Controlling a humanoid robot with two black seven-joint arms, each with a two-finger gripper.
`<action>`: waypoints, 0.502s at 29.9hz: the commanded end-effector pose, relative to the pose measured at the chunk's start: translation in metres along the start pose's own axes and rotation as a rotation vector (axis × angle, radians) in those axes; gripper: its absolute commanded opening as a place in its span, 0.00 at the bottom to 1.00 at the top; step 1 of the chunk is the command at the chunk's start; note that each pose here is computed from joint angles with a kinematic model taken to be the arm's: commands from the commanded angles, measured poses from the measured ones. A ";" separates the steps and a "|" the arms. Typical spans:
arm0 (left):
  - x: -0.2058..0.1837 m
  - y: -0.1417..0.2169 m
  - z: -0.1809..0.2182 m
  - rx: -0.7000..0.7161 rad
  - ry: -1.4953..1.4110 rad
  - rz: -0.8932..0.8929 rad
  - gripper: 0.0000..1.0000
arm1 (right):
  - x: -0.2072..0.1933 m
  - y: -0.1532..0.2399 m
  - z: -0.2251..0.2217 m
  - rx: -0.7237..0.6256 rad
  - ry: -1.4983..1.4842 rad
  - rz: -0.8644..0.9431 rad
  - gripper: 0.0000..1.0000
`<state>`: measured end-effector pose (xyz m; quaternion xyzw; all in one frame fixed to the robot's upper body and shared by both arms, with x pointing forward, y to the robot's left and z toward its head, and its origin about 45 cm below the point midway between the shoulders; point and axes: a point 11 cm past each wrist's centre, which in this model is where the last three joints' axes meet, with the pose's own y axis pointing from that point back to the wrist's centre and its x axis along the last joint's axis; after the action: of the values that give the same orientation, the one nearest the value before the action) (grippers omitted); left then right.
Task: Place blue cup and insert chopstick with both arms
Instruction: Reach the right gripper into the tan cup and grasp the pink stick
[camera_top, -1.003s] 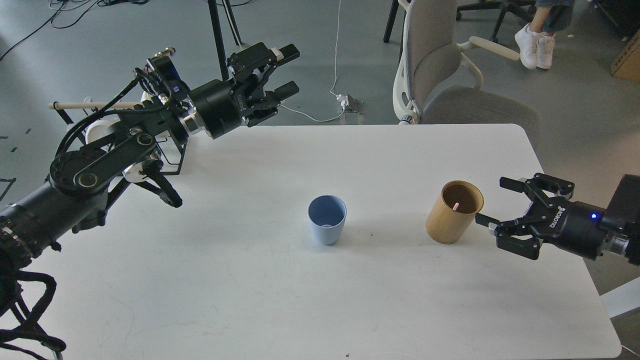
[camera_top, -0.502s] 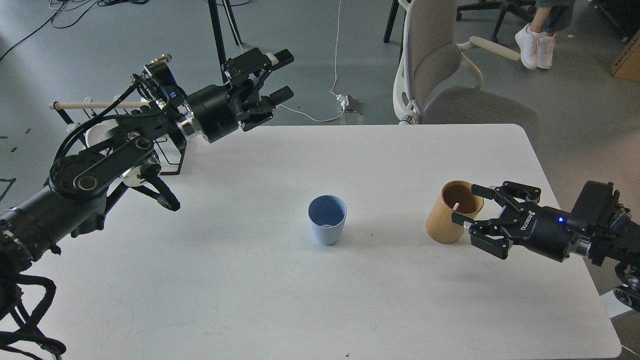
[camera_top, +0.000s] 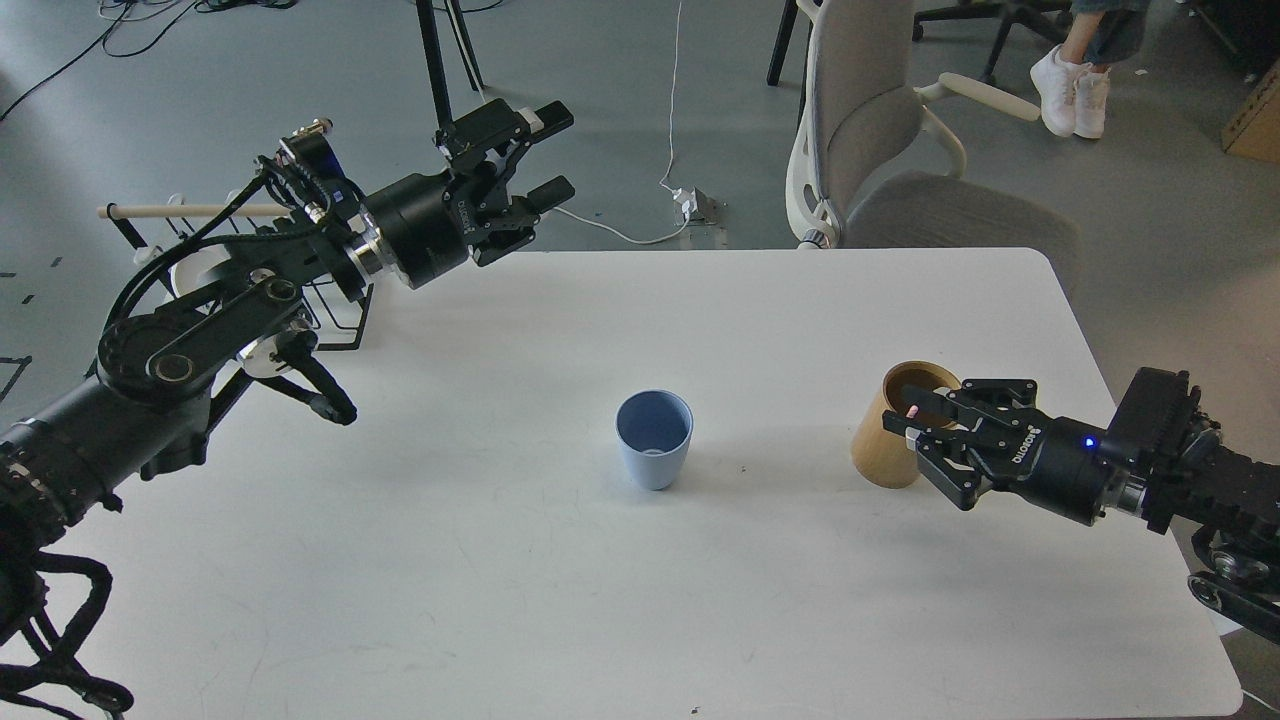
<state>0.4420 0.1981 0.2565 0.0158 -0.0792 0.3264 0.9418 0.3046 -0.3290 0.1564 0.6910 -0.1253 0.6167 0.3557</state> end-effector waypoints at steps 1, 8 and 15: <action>0.002 0.001 -0.001 0.005 0.000 0.006 0.93 | 0.001 -0.001 0.001 -0.002 0.000 0.003 0.19; -0.001 -0.002 -0.003 0.003 0.008 0.004 0.93 | 0.002 0.002 0.004 -0.012 0.000 0.003 0.00; 0.003 0.002 -0.007 0.002 0.033 0.028 0.93 | 0.017 0.020 0.026 -0.088 -0.012 0.029 0.00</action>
<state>0.4432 0.1997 0.2504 0.0154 -0.0694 0.3343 0.9398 0.3124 -0.3415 0.1692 0.6808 -0.1432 0.6182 0.3660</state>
